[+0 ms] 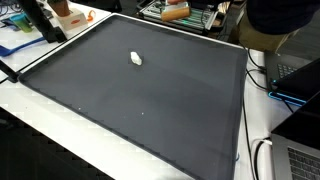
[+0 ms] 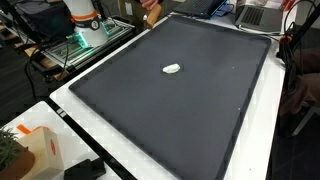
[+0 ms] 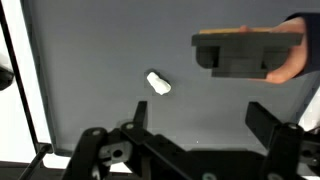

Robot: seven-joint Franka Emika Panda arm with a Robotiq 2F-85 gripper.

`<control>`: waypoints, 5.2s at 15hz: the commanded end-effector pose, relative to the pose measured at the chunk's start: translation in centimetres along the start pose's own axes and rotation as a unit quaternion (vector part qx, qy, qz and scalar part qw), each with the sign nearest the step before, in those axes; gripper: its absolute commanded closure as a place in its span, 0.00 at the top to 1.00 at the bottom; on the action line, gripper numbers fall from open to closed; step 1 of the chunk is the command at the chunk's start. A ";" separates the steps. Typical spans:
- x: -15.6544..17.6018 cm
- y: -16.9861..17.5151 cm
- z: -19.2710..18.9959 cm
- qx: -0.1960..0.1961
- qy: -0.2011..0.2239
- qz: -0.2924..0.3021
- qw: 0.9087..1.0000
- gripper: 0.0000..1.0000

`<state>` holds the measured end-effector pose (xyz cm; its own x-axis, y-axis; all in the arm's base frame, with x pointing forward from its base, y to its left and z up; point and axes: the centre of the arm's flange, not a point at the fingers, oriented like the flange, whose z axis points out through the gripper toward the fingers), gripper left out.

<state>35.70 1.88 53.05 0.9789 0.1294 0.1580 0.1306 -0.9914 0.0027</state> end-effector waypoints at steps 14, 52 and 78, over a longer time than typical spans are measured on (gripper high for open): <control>2.6 -1.9 -0.5 0.003 -0.009 -0.020 1.000 1.00; 3.4 -2.3 -0.9 0.000 -0.005 -0.028 1.000 0.28; 3.8 -2.3 -1.5 -0.002 0.007 -0.022 1.000 0.22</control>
<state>38.89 4.84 55.43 0.9667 0.1865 0.1753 0.1888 -0.9820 0.0036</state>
